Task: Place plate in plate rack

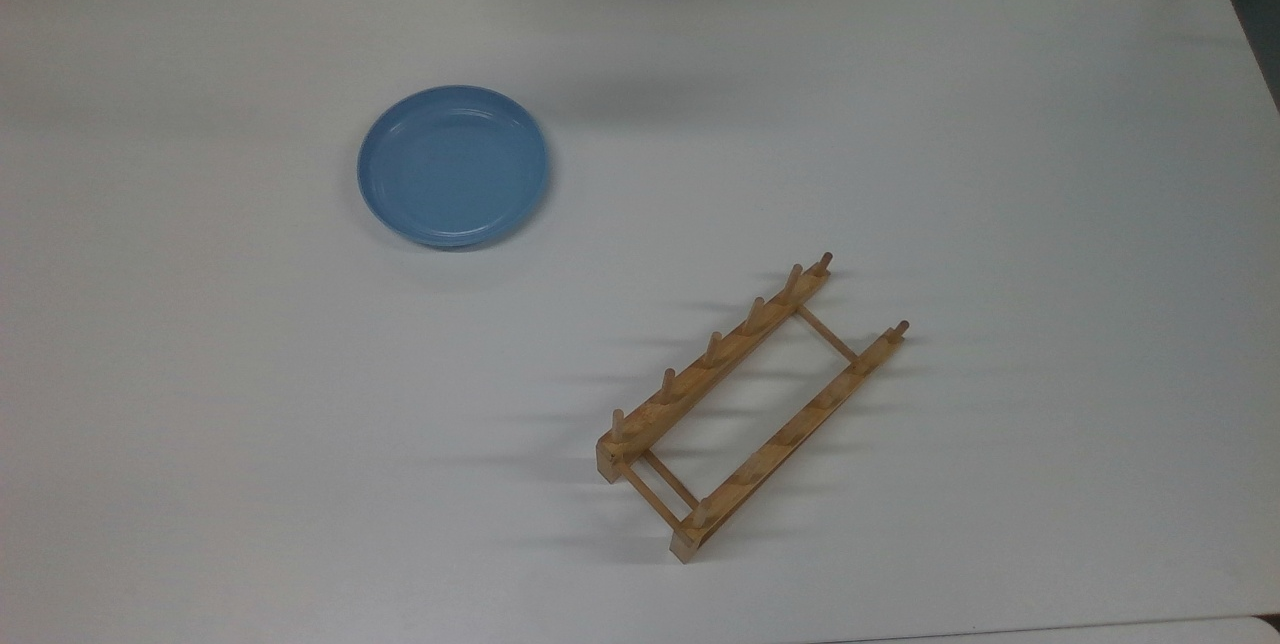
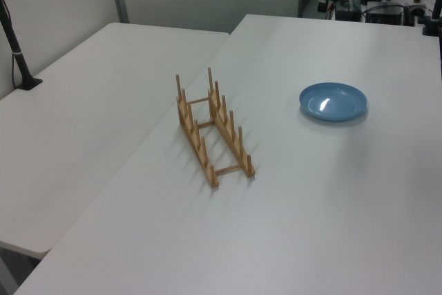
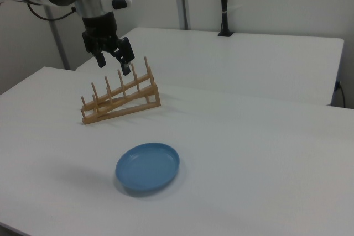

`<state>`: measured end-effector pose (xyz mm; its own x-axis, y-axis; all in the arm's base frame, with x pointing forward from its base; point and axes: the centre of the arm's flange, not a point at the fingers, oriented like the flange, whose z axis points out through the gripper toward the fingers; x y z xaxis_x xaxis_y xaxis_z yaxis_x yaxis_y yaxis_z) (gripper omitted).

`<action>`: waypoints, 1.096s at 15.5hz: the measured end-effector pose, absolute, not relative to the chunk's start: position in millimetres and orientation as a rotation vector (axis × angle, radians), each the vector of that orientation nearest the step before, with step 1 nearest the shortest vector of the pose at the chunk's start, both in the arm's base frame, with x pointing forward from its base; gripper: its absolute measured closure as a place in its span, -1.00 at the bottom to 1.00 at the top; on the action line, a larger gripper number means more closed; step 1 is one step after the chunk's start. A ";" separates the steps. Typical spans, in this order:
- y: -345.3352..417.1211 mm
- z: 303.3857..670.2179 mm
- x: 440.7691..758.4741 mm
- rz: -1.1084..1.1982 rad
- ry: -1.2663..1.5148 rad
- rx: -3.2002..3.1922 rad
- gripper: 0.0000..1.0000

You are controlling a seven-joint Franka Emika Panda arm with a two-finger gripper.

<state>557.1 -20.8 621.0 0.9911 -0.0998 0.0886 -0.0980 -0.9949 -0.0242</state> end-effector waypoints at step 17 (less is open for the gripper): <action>-60.6 619.9 553.3 -0.131 -0.263 -3.129 -1.00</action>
